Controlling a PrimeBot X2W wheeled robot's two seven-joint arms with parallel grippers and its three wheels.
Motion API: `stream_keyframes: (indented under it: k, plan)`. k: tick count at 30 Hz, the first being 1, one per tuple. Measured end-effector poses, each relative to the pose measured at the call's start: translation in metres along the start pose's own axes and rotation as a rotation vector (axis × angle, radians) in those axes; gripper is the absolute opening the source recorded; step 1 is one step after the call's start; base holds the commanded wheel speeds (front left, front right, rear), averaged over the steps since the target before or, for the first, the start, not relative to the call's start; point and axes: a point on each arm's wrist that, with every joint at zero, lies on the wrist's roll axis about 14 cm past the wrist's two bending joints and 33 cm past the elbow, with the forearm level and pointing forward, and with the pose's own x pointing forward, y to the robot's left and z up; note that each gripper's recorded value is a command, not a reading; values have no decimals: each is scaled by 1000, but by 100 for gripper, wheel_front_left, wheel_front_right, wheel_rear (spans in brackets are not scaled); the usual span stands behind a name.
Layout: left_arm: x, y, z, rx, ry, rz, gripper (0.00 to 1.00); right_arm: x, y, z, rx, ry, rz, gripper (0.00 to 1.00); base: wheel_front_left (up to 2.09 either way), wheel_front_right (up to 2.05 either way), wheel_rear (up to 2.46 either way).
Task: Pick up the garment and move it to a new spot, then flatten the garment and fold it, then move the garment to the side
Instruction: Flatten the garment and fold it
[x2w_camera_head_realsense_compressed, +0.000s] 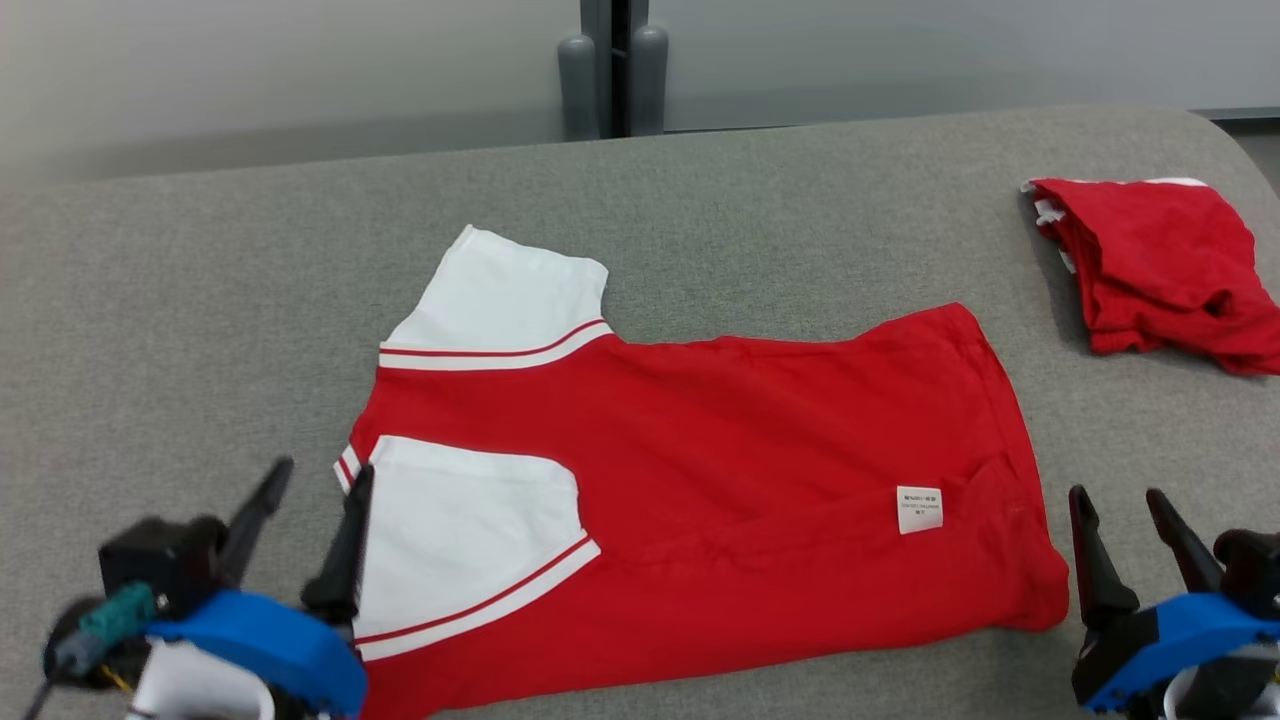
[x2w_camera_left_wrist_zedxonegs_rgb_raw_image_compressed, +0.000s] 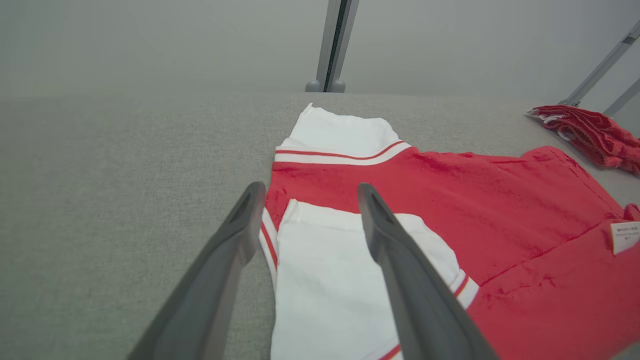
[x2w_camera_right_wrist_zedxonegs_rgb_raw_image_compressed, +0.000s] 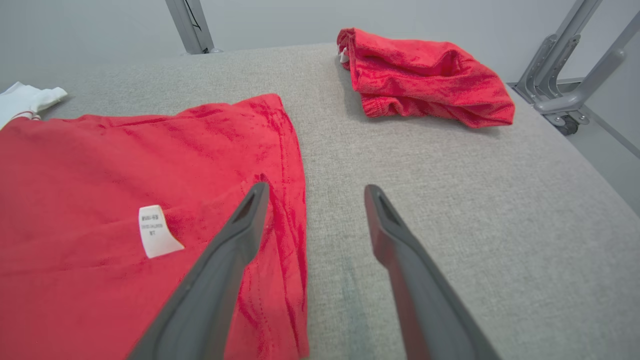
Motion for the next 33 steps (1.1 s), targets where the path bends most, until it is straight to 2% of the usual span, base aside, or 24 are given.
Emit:
stream_keyframes:
  k: [5, 8, 11, 17, 22, 27, 33]
  plan:
    - [42, -14, 79, 232, -131, -113, 100, 17, 5, 33, -50, -86, 2, 100, 0, 0, 0]
    - [70, -32, 117, 300, -178, -200, 100, 30, 9, 45, -62, -106, 6, 100, 0, 0, 0]
    - [102, -39, 133, 355, -152, -264, 100, 44, 16, 50, -87, -105, 20, 100, 0, 0, 0]
    - [179, -23, 100, 405, 89, -279, 100, 74, 32, 41, -139, -45, 62, 100, 0, 0, 0]
    - [224, -9, 48, 370, 306, -268, 100, 90, 32, 35, -167, -16, 67, 100, 0, 0, 0]
    - [240, 4, 2, 349, 485, -252, 100, 97, 31, 30, -176, -7, 69, 100, 0, 0, 0]
    - [243, 9, -12, 346, 565, -242, 100, 98, 30, 30, -178, -5, 70, 100, 0, 0, 0]
